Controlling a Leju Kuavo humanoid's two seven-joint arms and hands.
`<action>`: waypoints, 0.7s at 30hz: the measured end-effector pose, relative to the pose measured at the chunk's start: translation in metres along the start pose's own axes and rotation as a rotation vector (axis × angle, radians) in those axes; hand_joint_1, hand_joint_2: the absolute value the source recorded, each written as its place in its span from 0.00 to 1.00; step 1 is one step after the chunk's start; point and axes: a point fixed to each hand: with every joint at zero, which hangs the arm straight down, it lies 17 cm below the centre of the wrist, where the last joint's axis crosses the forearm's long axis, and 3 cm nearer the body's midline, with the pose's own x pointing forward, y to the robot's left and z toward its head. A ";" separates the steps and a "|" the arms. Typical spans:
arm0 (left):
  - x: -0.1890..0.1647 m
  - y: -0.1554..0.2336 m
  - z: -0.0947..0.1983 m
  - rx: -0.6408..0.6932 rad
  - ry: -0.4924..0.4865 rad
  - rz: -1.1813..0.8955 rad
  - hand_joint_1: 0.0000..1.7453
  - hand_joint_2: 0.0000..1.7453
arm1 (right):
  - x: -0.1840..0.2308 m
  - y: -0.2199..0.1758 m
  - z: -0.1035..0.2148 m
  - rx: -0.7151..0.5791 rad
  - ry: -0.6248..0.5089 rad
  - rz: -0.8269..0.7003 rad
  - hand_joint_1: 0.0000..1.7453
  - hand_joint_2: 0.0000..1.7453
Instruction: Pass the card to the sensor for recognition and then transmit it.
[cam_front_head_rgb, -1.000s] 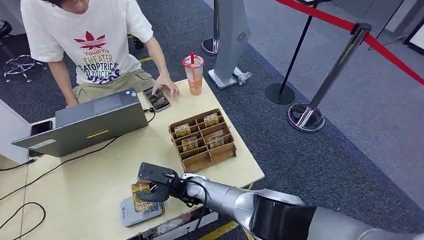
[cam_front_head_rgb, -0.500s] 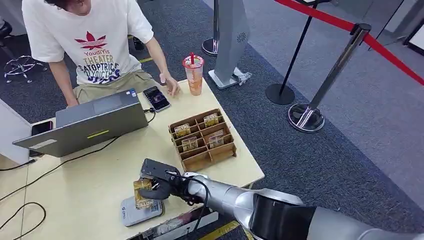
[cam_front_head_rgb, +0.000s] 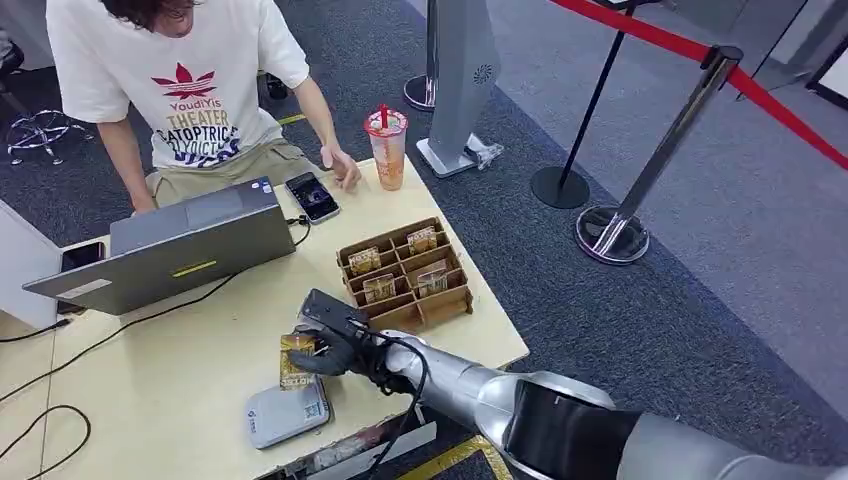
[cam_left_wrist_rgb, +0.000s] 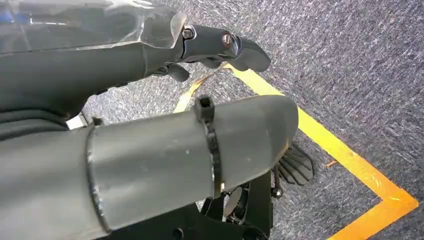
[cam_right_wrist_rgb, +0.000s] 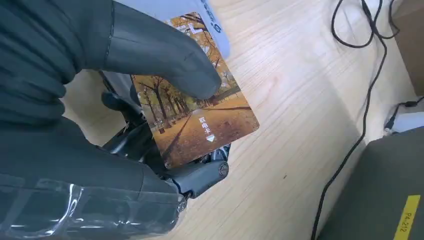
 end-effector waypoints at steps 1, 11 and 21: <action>0.000 0.000 0.000 0.000 0.000 0.000 0.00 0.00 | 0.000 0.000 0.000 -0.001 0.000 0.000 1.00 1.00; 0.000 -0.002 0.000 -0.009 -0.002 0.000 0.00 0.00 | 0.010 -0.009 0.001 -0.017 -0.030 0.003 1.00 1.00; 0.001 -0.001 0.000 -0.010 -0.002 0.001 0.00 0.00 | 0.003 -0.011 0.005 -0.005 0.002 0.037 1.00 1.00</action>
